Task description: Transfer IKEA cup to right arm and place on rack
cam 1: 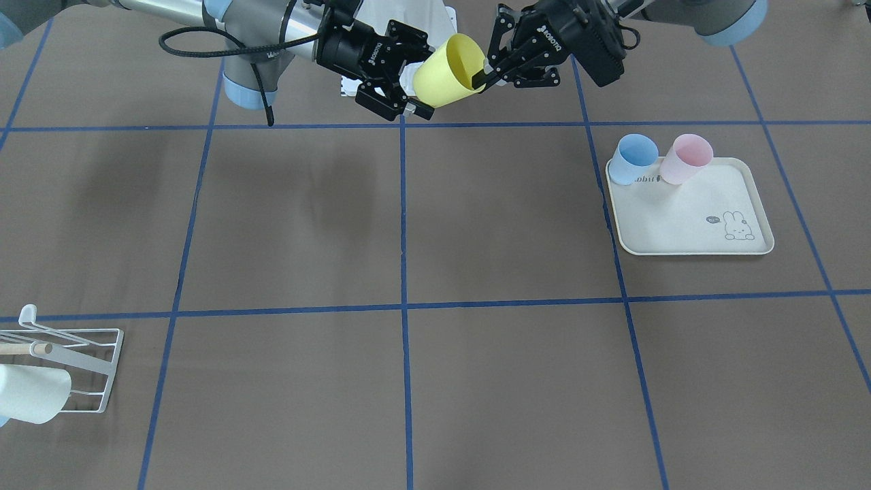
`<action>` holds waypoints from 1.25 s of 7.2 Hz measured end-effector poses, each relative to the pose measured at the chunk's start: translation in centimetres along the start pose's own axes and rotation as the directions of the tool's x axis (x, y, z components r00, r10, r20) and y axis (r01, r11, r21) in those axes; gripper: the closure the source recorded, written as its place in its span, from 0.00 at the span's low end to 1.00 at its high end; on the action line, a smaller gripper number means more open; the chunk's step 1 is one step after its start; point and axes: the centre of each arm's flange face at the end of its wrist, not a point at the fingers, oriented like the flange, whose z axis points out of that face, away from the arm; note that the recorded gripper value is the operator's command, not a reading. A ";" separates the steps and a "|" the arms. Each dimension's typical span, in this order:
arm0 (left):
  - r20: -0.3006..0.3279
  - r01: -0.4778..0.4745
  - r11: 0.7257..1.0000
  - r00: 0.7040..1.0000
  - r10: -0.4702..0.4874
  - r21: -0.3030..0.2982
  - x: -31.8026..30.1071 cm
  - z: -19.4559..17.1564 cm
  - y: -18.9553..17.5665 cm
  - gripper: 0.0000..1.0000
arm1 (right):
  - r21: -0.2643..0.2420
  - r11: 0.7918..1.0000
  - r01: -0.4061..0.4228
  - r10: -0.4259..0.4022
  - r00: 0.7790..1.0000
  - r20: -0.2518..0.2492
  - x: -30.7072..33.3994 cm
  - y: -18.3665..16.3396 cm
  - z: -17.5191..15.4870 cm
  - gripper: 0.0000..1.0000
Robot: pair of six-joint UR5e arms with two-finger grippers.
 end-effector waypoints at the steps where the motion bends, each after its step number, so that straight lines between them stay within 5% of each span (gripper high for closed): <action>1: 0.003 0.002 1.000 1.000 -0.002 0.000 -0.1 0.4 0.1 1.00 | 0.002 1.000 0.000 0.000 1.000 0.000 0.0 -0.1 0.0 0.03; 4: 0.007 0.005 1.000 1.000 -0.005 -0.001 -0.2 1.0 0.3 1.00 | 0.007 1.000 0.002 -0.002 1.000 -0.002 0.1 -0.4 0.1 0.19; 6: 0.007 0.005 1.000 1.000 -0.005 -0.002 -0.3 1.0 0.3 0.94 | 0.007 1.000 0.004 -0.004 1.000 -0.005 0.3 -0.4 0.0 0.49; 7: 0.007 0.005 1.000 1.000 -0.005 -0.002 -0.3 1.0 0.3 0.31 | 0.007 1.000 0.006 -0.006 1.000 -0.006 0.3 -0.4 0.0 0.64; 8: 0.008 0.003 1.000 1.000 -0.003 -0.002 -0.3 1.0 0.3 0.00 | 0.006 1.000 0.007 -0.007 1.000 -0.008 0.4 -0.4 -0.1 0.69; 9: 0.008 0.000 1.000 1.000 0.000 -0.001 -0.3 1.0 0.3 0.00 | 0.007 1.000 0.007 -0.007 1.000 -0.007 0.4 -0.4 -0.1 0.72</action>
